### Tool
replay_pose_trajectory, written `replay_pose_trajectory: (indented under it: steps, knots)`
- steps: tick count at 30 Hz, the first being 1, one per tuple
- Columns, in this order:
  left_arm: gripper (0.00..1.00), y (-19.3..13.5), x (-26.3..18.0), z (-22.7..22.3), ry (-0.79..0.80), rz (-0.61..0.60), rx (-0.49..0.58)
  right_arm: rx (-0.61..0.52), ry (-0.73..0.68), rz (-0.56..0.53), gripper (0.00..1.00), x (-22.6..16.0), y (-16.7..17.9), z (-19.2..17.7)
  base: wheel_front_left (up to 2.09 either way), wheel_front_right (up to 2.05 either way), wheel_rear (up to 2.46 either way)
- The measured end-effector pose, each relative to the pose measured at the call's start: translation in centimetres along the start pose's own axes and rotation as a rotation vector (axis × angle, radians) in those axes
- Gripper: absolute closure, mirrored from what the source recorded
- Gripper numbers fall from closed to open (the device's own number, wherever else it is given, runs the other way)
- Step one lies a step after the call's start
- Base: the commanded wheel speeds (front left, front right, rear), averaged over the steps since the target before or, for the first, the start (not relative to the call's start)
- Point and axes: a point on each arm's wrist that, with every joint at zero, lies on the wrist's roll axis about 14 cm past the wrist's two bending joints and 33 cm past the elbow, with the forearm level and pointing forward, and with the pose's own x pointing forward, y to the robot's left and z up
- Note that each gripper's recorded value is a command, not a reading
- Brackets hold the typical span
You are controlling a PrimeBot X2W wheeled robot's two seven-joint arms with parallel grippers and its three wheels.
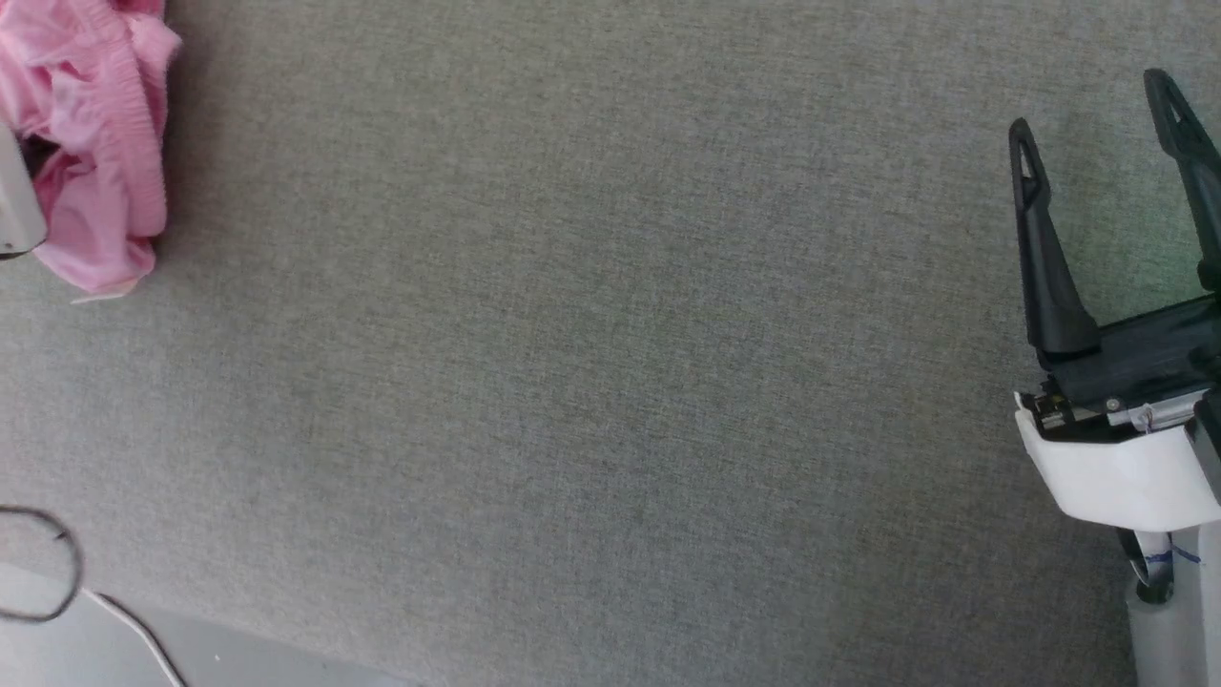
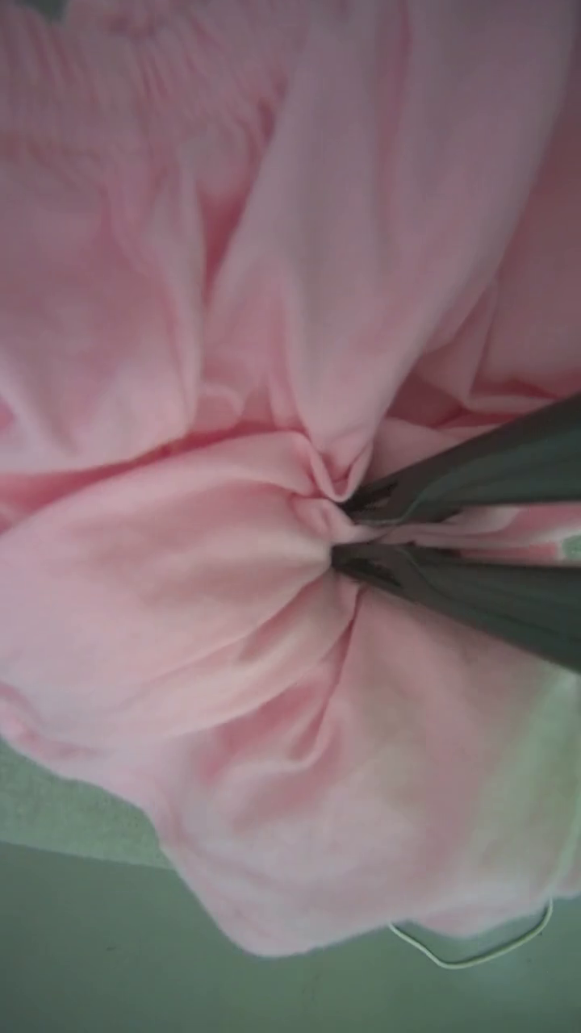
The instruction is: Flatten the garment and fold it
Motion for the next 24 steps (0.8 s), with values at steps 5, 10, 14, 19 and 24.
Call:
replay_pose_trajectory:
  steps: [5,10,14,19,24]
  knots:
    - [1.00,3.7,-2.5,2.6,-0.106,0.084,0.042,0.000,-0.044,-0.004,0.00,0.5,0.2,1.8,0.00,0.00,0.00]
    - [1.00,3.8,-7.1,9.3,-0.347,0.087,0.110,-0.001,-0.064,-0.020,0.00,0.3,0.3,3.8,0.00,0.00,0.00]
    - [1.00,1.8,-10.8,12.6,-0.482,0.054,0.214,0.003,-0.078,-0.036,0.00,-0.3,0.5,5.7,0.00,0.00,0.00]
    - [1.00,-1.8,-16.2,16.2,-0.635,0.001,0.358,0.001,-0.099,-0.058,0.00,-1.4,0.6,8.3,0.00,0.00,0.00]
    - [1.00,-7.7,-20.9,18.3,-0.765,-0.102,0.512,-0.017,-0.122,-0.099,0.00,-2.8,-0.1,10.8,0.00,0.00,0.00]
